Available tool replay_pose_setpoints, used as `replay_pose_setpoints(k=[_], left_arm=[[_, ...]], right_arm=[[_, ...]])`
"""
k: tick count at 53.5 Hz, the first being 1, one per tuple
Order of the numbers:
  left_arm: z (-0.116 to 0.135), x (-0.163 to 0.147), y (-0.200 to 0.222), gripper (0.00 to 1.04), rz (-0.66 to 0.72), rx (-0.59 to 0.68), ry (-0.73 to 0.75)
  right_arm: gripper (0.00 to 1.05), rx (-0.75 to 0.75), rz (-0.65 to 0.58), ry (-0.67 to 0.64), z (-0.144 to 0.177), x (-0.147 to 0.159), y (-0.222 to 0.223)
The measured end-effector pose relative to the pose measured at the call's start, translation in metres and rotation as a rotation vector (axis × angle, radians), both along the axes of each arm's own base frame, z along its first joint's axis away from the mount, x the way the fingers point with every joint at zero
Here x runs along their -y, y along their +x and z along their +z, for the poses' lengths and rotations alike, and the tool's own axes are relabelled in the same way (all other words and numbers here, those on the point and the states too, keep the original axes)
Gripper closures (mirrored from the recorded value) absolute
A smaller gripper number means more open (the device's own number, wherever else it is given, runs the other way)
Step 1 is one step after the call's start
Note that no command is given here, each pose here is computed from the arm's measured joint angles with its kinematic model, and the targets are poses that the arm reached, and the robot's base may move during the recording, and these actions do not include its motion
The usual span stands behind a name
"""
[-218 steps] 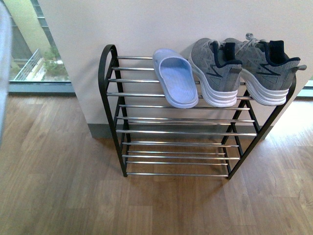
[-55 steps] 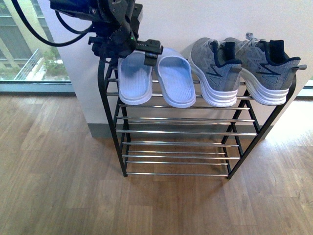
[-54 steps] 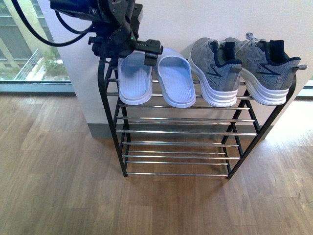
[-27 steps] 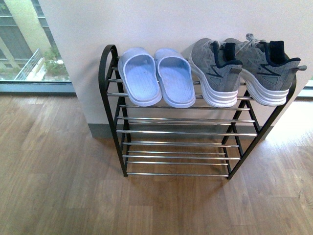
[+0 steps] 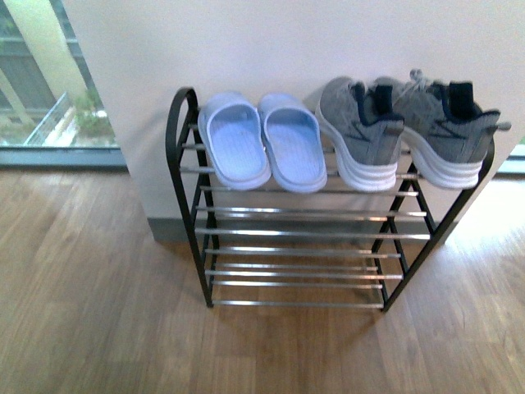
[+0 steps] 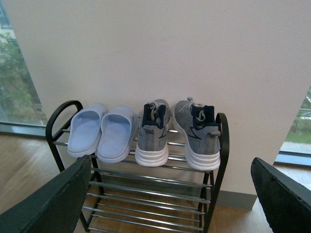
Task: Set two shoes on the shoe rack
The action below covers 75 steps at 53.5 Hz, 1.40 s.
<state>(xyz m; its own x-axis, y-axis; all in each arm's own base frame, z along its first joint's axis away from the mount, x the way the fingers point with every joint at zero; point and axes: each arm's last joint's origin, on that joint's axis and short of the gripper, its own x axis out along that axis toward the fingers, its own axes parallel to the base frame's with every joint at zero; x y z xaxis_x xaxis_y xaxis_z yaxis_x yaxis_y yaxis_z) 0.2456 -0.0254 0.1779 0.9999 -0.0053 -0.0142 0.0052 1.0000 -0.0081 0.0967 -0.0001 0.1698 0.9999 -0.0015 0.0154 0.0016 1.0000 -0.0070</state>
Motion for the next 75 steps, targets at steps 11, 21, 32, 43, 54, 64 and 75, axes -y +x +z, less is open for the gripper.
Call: replay_pose_setpoints(k=[11,21,32,43,54,64,75], left_arm=[[-0.003,-0.009,-0.030,1.03,0.000,0.009,0.000],[-0.017,-0.022,-0.059,1.03,-0.007,-0.008,0.001],[-0.015,-0.025,-0.076,1.03,0.003,0.000,0.001],[-0.014,-0.025,-0.089,1.03,0.002,0.003,0.001],[-0.013,-0.025,-0.105,1.03,0.002,0.006,0.001],[-0.009,-0.025,-0.114,1.03,0.002,0.020,0.001],[-0.007,-0.025,-0.122,1.03,0.002,0.026,0.001]], right_arm=[[0.09,0.000,0.000,0.000,0.000,0.000,0.000],[0.09,0.000,0.000,0.000,0.000,0.000,0.000],[0.09,0.000,0.000,0.000,0.000,0.000,0.000],[0.09,0.000,0.000,0.000,0.000,0.000,0.000],[0.09,0.000,0.000,0.000,0.000,0.000,0.000],[0.09,0.000,0.000,0.000,0.000,0.000,0.000],[0.09,0.000,0.000,0.000,0.000,0.000,0.000]])
